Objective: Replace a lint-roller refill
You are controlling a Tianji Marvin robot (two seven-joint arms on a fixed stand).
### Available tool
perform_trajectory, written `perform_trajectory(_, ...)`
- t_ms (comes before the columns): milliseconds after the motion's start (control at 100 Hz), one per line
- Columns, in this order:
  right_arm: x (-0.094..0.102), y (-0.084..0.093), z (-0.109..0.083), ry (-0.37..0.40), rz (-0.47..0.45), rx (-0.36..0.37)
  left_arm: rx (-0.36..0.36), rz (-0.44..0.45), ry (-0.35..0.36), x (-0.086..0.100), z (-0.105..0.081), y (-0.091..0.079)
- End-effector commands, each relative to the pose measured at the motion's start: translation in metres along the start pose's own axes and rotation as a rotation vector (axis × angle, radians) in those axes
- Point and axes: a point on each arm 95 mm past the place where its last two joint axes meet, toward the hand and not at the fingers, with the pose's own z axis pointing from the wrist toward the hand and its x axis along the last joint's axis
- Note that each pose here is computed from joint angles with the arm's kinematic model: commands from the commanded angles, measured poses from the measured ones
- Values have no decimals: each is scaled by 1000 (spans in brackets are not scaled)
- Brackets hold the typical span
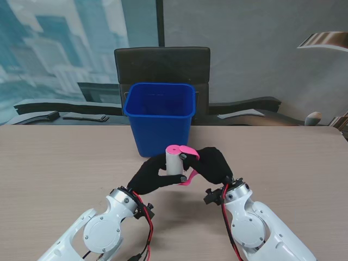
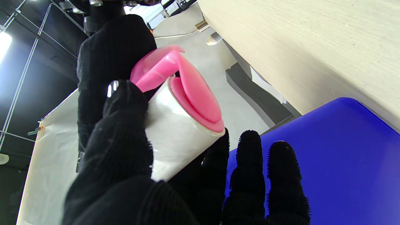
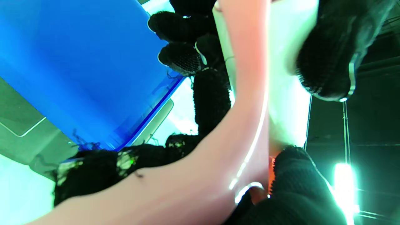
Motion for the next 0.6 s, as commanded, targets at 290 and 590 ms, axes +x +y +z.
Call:
perform_trajectory(290,7,0,3,12,23,6,-35,12,-1,-4,1,6)
perform_trajectory(590,8,-1,5,16,39,-2,-42,16,1,-6,3,7)
